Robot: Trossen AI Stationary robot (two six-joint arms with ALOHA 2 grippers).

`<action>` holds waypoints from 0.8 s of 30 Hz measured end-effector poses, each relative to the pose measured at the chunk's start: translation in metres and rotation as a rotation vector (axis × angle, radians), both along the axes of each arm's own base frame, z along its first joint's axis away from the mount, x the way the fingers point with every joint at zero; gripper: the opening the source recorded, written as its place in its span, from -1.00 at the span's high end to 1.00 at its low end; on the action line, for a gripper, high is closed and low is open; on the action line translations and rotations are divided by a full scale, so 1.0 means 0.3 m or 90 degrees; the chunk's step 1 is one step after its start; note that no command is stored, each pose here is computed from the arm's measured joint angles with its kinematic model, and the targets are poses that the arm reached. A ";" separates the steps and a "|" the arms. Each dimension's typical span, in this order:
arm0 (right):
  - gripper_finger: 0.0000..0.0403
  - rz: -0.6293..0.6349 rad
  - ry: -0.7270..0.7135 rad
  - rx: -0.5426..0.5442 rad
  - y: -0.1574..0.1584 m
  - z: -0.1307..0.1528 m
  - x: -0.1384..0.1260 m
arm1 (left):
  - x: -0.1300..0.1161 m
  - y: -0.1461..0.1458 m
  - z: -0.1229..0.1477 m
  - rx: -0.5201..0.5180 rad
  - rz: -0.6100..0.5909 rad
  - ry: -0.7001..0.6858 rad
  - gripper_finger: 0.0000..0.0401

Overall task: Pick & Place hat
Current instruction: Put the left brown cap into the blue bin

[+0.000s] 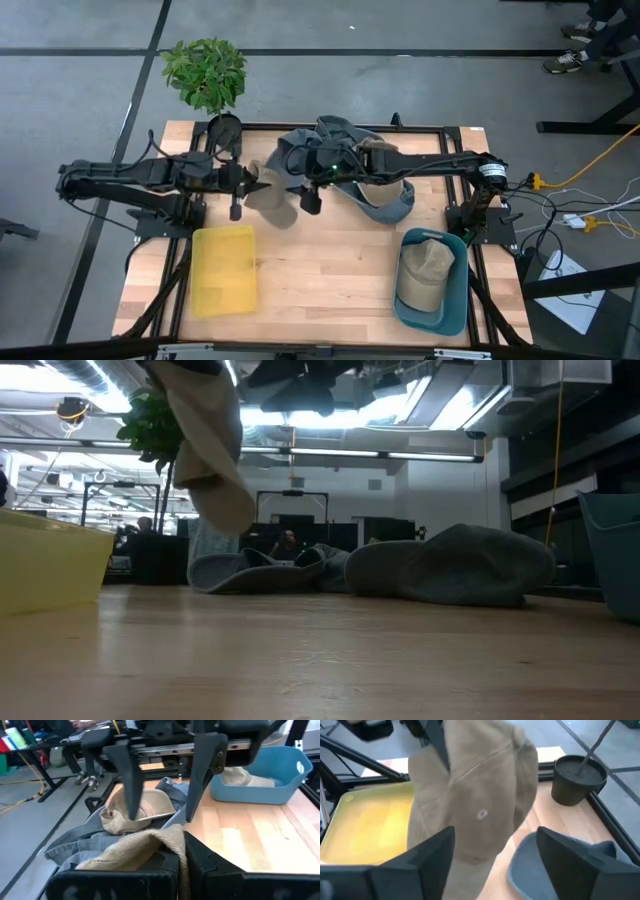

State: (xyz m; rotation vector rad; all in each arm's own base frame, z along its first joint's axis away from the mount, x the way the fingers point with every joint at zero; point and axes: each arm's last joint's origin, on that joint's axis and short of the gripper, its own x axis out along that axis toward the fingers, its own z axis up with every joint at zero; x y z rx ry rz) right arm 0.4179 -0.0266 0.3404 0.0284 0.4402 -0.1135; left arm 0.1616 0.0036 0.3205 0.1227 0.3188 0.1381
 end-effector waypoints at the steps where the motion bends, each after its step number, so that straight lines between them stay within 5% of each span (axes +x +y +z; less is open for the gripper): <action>1: -0.46 0.000 -0.004 0.000 0.000 0.002 0.001 | 0.001 -0.002 -0.001 0.009 -0.005 0.002 0.98; 7: -0.62 0.001 -0.021 -0.001 0.000 0.010 0.004 | 0.010 -0.017 -0.001 0.089 -0.080 0.009 0.98; 17: -0.64 0.086 -0.024 0.037 0.014 0.010 0.005 | 0.015 -0.036 0.014 0.329 -0.184 0.000 0.98; 24: -0.64 0.084 -0.033 0.043 0.014 0.014 0.007 | 0.018 -0.053 0.030 0.411 -0.262 -0.046 0.98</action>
